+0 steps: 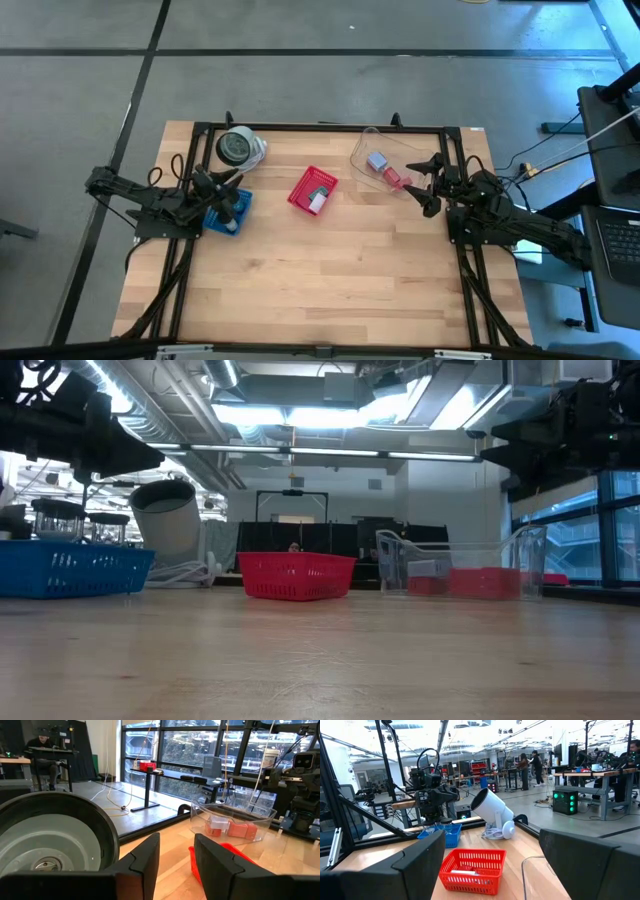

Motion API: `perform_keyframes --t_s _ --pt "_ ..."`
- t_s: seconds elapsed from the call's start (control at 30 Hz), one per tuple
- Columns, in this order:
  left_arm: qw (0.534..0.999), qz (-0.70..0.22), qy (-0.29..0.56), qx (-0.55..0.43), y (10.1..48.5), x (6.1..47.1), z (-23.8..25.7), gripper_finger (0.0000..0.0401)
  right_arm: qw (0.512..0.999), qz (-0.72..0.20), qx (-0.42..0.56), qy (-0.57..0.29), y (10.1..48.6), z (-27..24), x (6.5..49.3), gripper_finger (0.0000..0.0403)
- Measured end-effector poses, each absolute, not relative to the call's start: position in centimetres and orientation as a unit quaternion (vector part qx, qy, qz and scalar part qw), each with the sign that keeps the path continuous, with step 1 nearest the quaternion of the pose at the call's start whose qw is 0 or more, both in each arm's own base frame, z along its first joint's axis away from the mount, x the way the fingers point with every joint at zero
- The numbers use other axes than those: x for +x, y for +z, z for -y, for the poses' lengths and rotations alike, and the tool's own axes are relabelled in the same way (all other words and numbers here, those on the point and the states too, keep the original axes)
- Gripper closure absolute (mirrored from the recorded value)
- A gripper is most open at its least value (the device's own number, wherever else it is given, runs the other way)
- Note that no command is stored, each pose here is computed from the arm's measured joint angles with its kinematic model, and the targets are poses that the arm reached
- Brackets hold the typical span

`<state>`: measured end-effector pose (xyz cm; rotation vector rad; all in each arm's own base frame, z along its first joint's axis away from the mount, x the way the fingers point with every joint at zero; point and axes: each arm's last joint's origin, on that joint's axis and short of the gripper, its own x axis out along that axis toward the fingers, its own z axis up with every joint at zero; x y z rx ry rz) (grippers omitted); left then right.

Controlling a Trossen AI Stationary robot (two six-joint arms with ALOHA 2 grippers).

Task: Pick & Place Office items
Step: Return to Home Position

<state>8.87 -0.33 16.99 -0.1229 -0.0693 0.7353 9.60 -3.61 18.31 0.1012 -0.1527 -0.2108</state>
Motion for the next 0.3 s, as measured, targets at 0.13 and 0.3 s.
perform_keyframes --t_s 0.13,0.3 --pt "0.931 0.034 0.359 -0.060 16.99 8.87 0.33 0.0281 0.990 0.076 0.050 -0.105 18.31 3.61 9.60 0.0079" --pt "0.931 0.034 0.359 -0.060 16.99 8.87 0.33 0.0283 0.990 0.076 0.050 -0.105 18.31 3.61 9.60 0.0079"
